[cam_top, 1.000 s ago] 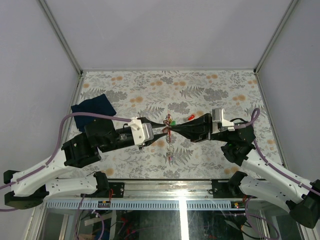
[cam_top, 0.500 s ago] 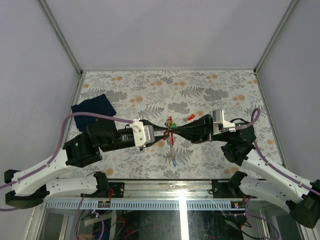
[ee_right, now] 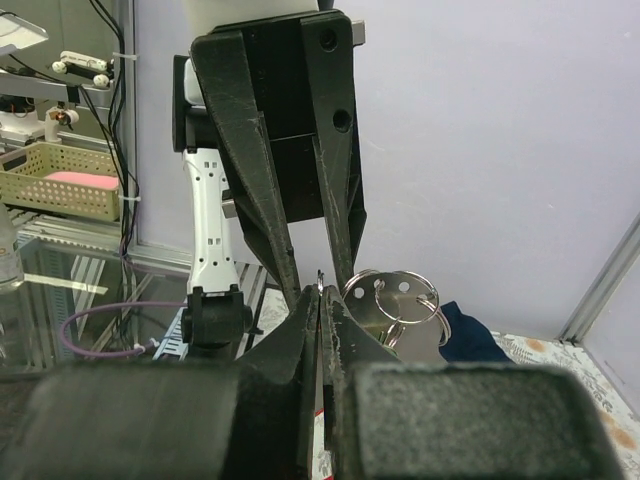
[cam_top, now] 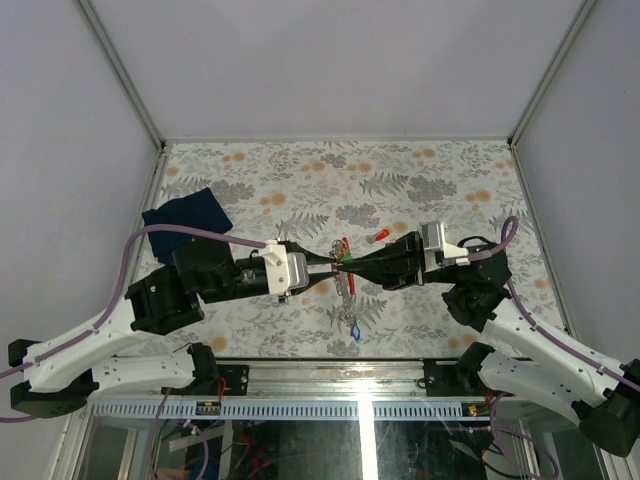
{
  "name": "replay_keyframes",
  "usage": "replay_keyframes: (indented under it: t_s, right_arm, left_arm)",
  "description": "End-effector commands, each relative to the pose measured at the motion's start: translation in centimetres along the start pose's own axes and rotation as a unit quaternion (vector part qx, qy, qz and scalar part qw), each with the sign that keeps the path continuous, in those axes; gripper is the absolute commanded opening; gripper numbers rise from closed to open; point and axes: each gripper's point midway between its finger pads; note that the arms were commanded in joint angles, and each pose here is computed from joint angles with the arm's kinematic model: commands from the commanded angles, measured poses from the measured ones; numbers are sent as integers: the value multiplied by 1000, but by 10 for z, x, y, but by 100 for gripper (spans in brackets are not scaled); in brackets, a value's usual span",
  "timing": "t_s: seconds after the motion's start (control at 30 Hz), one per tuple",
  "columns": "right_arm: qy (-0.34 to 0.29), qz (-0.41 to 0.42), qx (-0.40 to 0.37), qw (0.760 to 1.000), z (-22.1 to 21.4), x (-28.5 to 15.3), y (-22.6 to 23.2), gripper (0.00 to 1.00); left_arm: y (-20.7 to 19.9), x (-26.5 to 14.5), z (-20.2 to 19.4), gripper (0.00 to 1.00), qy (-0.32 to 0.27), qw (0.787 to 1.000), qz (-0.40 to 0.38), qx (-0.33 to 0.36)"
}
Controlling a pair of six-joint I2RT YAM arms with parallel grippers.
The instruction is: Put the keys on the keyring
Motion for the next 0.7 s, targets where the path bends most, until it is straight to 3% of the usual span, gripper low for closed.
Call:
replay_keyframes:
  t_s: [0.0,0.2,0.33,0.67]
  right_arm:
    - [-26,17,-32,999,23,3,6,0]
    - [-23,21,-30,999,22,3,7,0]
    - [-15,22,-31,999,19,3,7,0]
    - [74,17,-44,996,-12,-8,5,15]
  left_arm:
    - [3,-3,27,20,-42,999,1,17]
    - [2,-3,27,13,-43,999,-3,18]
    - [0,-3,28,0,-43,999,-9,19]
    - [-5,-1,10,0,47,997,-48,30]
Point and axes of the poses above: each gripper's point midway between its finger pads, its own x axis out along the fingers, its own y axis along the line the jaws close on, z = x × y, and after that the axes turned 2 degrees about -x, right-handed
